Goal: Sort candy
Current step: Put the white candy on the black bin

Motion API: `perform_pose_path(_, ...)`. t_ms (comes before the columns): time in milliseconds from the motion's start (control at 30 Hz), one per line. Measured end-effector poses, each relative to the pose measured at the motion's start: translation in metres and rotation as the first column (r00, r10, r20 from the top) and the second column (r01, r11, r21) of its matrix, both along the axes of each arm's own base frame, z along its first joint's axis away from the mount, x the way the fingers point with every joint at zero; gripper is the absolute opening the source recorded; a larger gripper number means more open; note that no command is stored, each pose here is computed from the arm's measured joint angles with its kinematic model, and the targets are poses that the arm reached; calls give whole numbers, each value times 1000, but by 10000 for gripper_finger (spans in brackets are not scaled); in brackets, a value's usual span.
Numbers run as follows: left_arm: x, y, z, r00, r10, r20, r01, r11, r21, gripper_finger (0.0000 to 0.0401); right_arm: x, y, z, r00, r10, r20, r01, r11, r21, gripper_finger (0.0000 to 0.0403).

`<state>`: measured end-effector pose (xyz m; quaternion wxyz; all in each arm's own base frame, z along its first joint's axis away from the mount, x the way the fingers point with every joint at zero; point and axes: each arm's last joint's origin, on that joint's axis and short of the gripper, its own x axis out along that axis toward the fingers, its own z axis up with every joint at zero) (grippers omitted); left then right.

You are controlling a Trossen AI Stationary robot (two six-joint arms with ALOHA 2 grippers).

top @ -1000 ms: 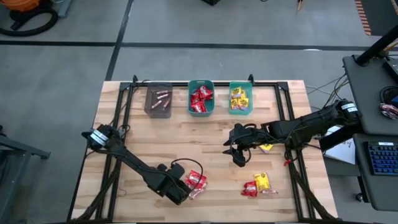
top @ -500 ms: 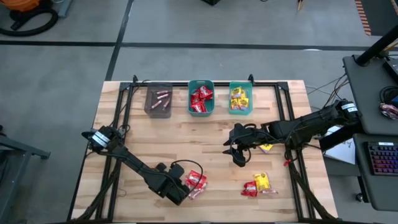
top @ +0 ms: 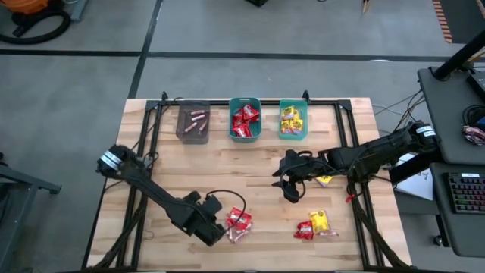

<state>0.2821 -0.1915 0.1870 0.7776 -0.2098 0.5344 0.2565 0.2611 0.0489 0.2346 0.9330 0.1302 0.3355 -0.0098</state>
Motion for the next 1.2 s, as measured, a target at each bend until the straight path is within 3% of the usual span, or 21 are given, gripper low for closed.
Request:
perform_pose_path(300, -11, 37, 48, 982, -115, 151, 96, 987, 127, 1, 6, 0, 7, 993, 45, 106, -36, 996, -80, 171)
perform_pose_path(633, -37, 119, 53, 971, -129, 199, 97, 982, 162, 0, 4, -23, 27, 970, 106, 218, -45, 962, -271, 171)
perform_pose_path(800, -57, 172, 58, 971, -46, 234, 2, 983, 183, 0, -2, -48, 38, 965, 65, 256, 25, 942, -335, 171)
perform_pose_path(1033, -79, 241, 65, 953, 130, 275, -203, 945, 255, 0, -5, -74, 34, 974, -60, 218, 126, 945, -301, 171)
perform_pose_path(1200, -82, 269, 65, 965, 118, 235, -191, 929, 318, 2, -7, -77, 26, 983, -108, 147, 143, 956, -255, 171)
